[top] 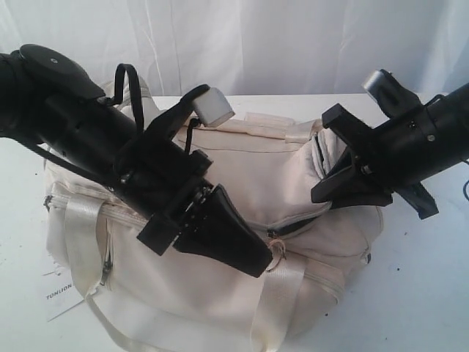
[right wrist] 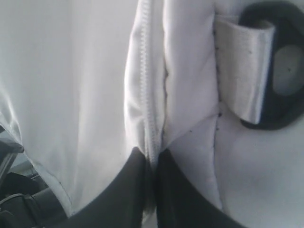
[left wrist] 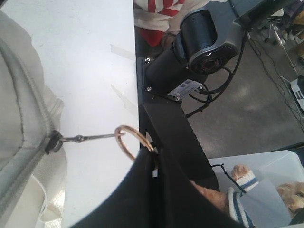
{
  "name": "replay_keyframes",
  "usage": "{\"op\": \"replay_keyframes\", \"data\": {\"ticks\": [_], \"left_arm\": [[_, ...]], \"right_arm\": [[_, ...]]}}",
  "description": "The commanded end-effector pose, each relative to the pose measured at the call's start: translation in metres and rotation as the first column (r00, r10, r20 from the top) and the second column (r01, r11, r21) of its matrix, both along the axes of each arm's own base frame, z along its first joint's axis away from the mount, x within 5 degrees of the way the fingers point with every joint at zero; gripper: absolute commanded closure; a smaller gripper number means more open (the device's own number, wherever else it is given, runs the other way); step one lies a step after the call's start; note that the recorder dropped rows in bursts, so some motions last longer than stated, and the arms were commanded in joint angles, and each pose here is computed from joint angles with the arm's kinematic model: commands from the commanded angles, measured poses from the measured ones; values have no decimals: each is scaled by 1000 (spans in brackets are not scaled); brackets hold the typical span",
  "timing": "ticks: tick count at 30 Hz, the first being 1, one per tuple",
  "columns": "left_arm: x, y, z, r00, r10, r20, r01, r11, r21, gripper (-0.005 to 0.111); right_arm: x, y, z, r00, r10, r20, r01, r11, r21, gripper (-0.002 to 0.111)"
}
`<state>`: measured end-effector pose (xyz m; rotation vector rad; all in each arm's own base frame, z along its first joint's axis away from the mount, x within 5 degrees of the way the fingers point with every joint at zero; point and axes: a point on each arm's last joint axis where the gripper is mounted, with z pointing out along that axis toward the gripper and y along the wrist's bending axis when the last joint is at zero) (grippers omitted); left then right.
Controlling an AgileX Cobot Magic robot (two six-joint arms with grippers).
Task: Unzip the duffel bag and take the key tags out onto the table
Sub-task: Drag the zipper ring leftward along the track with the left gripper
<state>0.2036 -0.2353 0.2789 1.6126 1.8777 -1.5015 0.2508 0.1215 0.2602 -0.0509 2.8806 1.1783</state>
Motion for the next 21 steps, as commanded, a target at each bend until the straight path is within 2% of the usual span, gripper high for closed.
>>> {"op": "replay_keyframes", "data": {"ticks": [1, 6, 11, 21], "left_arm": [[-17, 4, 0, 989, -128, -69, 130, 991, 33, 107], [-17, 10, -8, 988, -135, -70, 145, 977, 158, 107], [-16, 11, -10, 988, -138, -64, 148, 974, 174, 107], [-10, 26, -15, 993, -101, -55, 113, 945, 307, 107]], "right_arm": [[2, -3, -2, 1000, 3, 25, -3, 1000, -10, 108], [3, -5, -3, 999, 4, 51, -1, 999, -45, 108], [3, -9, -7, 997, 30, 68, -23, 994, -105, 108], [3, -12, -9, 996, 45, 78, -33, 989, -143, 108]]}}
